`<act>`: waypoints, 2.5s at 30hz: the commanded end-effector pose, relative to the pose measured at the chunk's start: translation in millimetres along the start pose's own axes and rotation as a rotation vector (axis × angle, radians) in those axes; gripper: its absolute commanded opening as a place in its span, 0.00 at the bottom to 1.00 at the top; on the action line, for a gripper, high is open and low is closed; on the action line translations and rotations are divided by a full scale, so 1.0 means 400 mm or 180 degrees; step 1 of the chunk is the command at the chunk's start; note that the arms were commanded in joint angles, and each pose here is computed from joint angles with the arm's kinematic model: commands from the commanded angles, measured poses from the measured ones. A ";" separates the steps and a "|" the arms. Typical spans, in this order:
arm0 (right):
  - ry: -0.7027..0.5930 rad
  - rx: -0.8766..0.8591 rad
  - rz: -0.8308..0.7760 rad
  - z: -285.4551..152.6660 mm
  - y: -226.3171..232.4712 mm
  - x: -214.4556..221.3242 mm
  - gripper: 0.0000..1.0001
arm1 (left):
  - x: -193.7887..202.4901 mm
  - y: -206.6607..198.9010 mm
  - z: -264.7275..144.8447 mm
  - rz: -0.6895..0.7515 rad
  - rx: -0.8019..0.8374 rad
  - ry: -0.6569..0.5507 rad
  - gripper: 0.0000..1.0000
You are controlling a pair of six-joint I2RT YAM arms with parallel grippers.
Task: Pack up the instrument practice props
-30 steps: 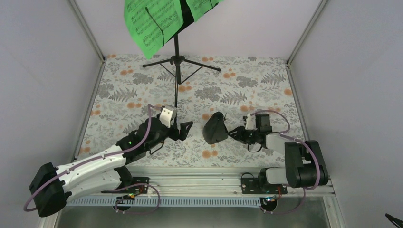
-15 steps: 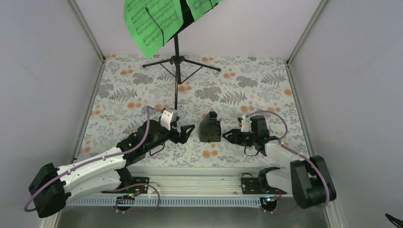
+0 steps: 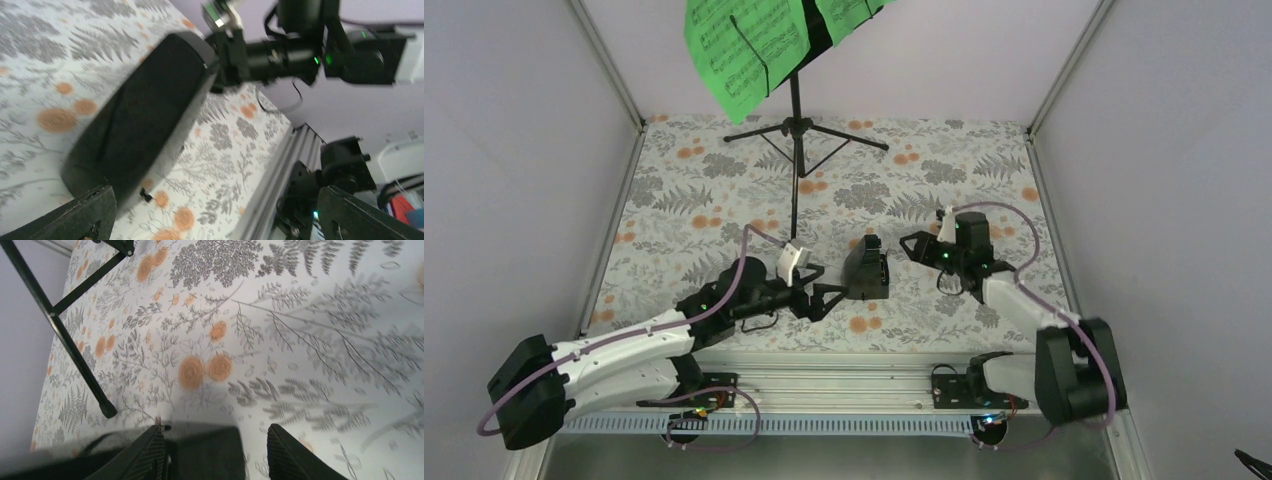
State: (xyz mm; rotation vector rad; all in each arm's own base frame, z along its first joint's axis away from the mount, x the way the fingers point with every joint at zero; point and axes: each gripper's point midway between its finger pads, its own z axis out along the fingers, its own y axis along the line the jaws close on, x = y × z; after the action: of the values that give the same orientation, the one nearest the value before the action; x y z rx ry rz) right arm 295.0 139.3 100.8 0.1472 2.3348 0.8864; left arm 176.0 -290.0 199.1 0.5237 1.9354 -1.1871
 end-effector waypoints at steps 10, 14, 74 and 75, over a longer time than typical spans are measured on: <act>0.0625 -0.0657 -0.0101 0.159 0.060 -0.026 0.47 | 0.103 -0.071 0.064 -0.0401 0.0519 0.0350 1.00; 0.0819 -0.0797 -0.0166 0.174 0.070 0.022 0.47 | 0.107 -0.072 0.087 -0.0452 0.0607 0.0349 1.00; -0.0545 -0.1458 -0.1495 -0.147 0.286 0.098 0.96 | -0.104 0.064 0.034 -0.0077 -0.0266 -0.0121 1.00; -0.0624 -0.1503 -0.1599 -0.156 0.299 0.090 1.00 | -0.127 0.066 0.024 -0.0059 -0.0349 -0.0154 1.00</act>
State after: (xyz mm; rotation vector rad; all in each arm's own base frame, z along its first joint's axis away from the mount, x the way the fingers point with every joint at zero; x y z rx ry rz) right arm 218.6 203.0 165.2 -0.3750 1.9727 1.1244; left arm 214.5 -294.2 182.5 0.4393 2.0266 -1.1590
